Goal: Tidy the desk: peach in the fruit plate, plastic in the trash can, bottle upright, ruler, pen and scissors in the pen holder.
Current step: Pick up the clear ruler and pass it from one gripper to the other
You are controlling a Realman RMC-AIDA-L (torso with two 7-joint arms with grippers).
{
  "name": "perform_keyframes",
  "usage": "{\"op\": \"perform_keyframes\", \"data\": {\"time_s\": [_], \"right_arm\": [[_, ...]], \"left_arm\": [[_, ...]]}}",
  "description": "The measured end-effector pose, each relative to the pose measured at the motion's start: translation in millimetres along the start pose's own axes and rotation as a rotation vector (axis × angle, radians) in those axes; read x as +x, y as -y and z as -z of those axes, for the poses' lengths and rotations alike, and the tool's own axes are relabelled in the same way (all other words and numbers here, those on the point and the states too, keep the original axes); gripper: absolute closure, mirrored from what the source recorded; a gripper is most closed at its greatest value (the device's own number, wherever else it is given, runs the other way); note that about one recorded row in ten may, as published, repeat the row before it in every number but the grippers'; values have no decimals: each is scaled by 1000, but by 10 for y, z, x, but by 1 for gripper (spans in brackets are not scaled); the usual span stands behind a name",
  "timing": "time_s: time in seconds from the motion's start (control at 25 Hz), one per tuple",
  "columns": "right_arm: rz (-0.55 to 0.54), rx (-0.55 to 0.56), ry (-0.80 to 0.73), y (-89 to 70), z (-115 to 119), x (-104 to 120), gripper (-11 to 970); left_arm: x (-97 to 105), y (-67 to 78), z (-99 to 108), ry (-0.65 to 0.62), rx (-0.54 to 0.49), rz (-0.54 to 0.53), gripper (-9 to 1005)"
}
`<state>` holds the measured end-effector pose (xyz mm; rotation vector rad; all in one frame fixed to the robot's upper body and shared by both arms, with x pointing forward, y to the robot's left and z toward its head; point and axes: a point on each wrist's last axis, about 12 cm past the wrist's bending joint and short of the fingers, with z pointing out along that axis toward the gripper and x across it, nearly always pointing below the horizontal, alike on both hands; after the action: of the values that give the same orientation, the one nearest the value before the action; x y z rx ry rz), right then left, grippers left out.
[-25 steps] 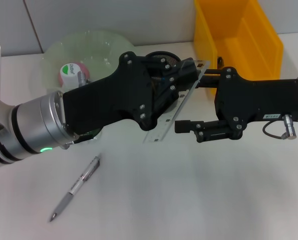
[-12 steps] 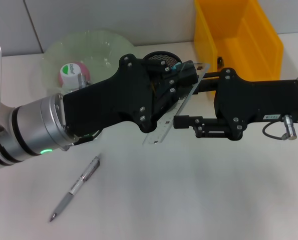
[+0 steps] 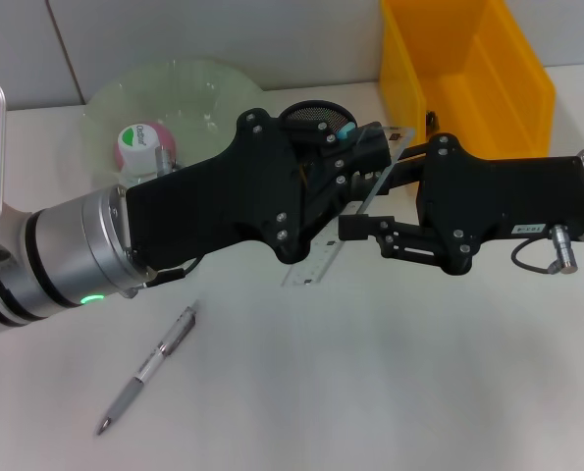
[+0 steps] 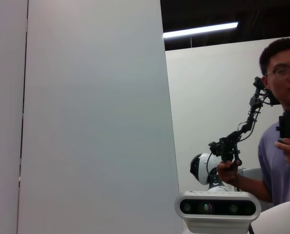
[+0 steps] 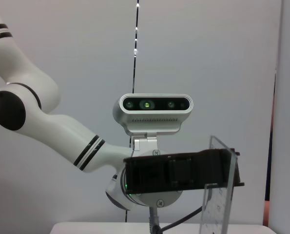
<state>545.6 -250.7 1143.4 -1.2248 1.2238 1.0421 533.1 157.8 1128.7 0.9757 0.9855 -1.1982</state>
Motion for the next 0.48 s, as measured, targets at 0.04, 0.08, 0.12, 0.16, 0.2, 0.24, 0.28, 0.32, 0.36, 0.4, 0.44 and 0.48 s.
{"op": "perform_keyframes", "data": {"time_s": [0.04, 0.08, 0.12, 0.16, 0.2, 0.24, 0.28, 0.32, 0.36, 0.4, 0.44, 0.48], "right_arm": [[0, -1, 1, 0, -6, 1, 586], [0, -2, 1, 0, -13, 0, 610], [0, -4, 2, 2, -23, -2, 617], [0, -5, 4, 2, -31, -3, 625], [1, -7, 5, 4, -41, -5, 632], [0, -9, 6, 6, -49, -6, 640], [0, -10, 7, 8, -56, -7, 647], [0, -13, 8, 10, -68, -8, 648], [-1, -15, 9, 10, -73, -7, 649], [-1, -17, 9, 10, -79, -8, 650], [0, -19, 8, 8, -82, -6, 652], [1, -21, 7, 6, -86, -5, 653]], "left_arm": [[0, 0, 0, 0, 0, 0, 931], [0, 0, -1, 0, 0, 0, 931], [0, 0, -2, 0, 0, 0, 930], [0, 0, -2, 0, 0, 0, 930], [0, 0, -2, 0, 1, 0, 930], [-1, 0, -3, 1, 1, 0, 930], [-1, 1, -3, 1, 1, 0, 929], [-1, 1, -3, 1, 1, 0, 929], [-2, 1, -3, 2, 2, 0, 929], [-2, 1, -3, 2, 2, 0, 929], [-2, 1, -4, 2, 2, 0, 928], [-2, 1, -4, 2, 2, 0, 928]]}}
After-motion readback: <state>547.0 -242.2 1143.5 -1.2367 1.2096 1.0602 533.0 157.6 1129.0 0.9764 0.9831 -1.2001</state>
